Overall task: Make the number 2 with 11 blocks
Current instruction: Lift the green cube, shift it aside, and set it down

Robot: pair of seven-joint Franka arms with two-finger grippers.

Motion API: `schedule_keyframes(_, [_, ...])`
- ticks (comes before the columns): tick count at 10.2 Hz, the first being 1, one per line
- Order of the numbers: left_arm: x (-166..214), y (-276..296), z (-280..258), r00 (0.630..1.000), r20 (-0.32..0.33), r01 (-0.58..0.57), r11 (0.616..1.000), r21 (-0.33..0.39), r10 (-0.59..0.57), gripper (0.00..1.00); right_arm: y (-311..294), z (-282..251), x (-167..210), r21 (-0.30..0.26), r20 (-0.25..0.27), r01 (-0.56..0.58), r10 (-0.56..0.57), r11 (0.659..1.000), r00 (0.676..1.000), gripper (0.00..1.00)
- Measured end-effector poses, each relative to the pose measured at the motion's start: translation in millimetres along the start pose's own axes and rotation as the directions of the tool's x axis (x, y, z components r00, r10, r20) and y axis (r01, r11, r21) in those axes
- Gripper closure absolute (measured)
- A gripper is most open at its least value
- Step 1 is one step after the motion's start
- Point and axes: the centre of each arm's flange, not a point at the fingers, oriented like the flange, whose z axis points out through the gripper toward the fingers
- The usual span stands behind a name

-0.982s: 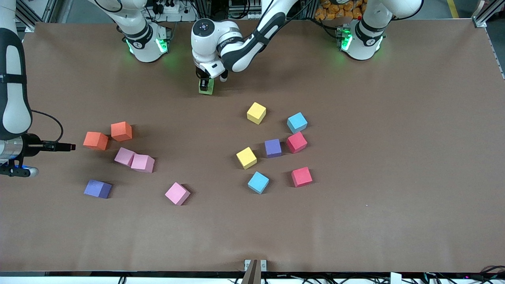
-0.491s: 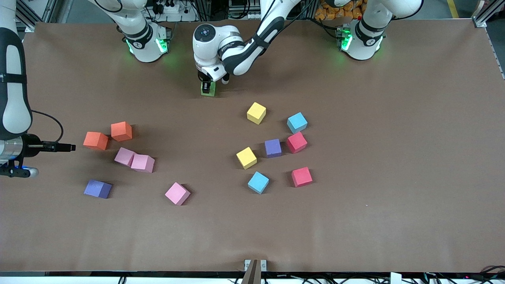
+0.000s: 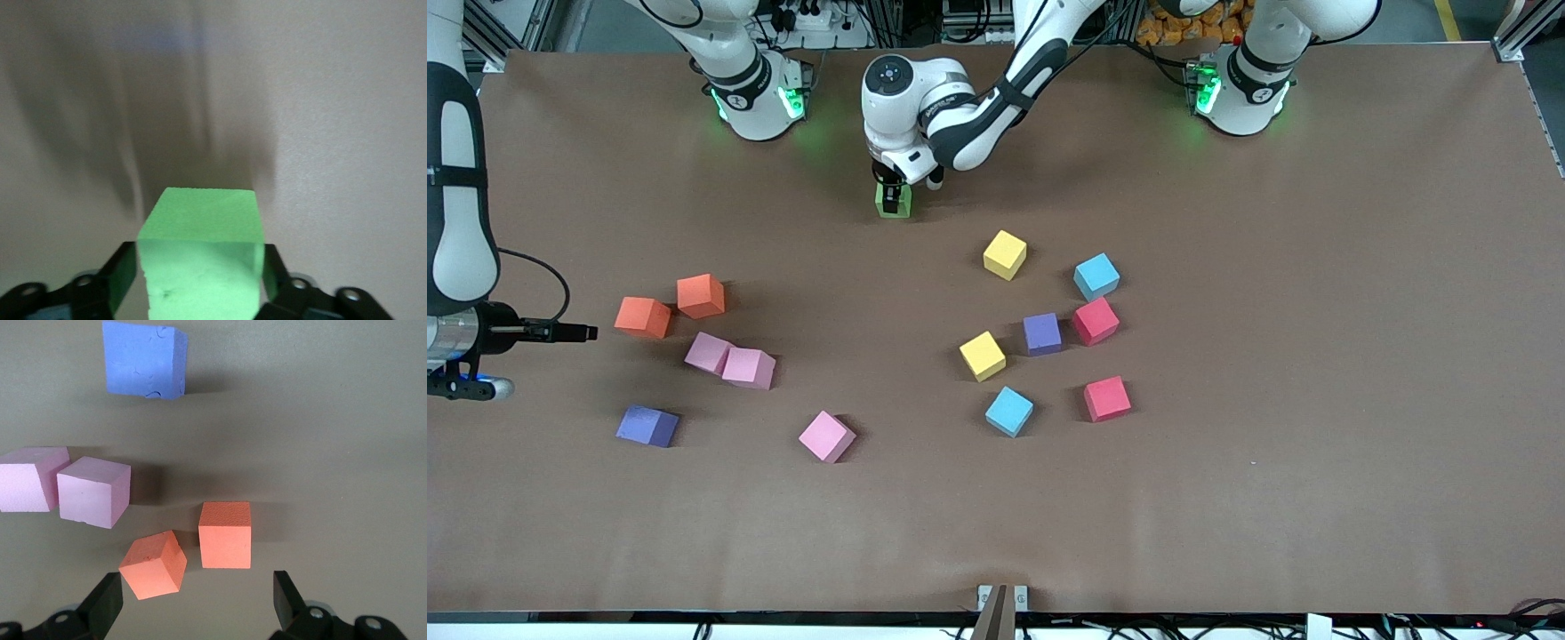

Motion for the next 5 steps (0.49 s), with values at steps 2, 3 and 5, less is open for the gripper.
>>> schedule_keyframes(2, [-2,-5,0,1.0,0.002,-0.008,1.0,-0.001,0.008,0.04,-1,0,0,0.0,0.0,0.001,-0.001,1.0,1.0,0.0])
schedule_keyframes(3, [-4,-5,-2,1.0,0.005,-0.014,1.0,-0.005,0.014,0.02,-1,0,0,0.0,0.0,0.002,-0.002,1.0,1.0,0.0])
schedule_keyframes(5, [-12,-2,-17,0.999,0.022,-0.032,0.999,-0.026,0.033,0.0,-1,0,0,0.0,0.0,0.002,-0.002,1.0,1.0,0.0])
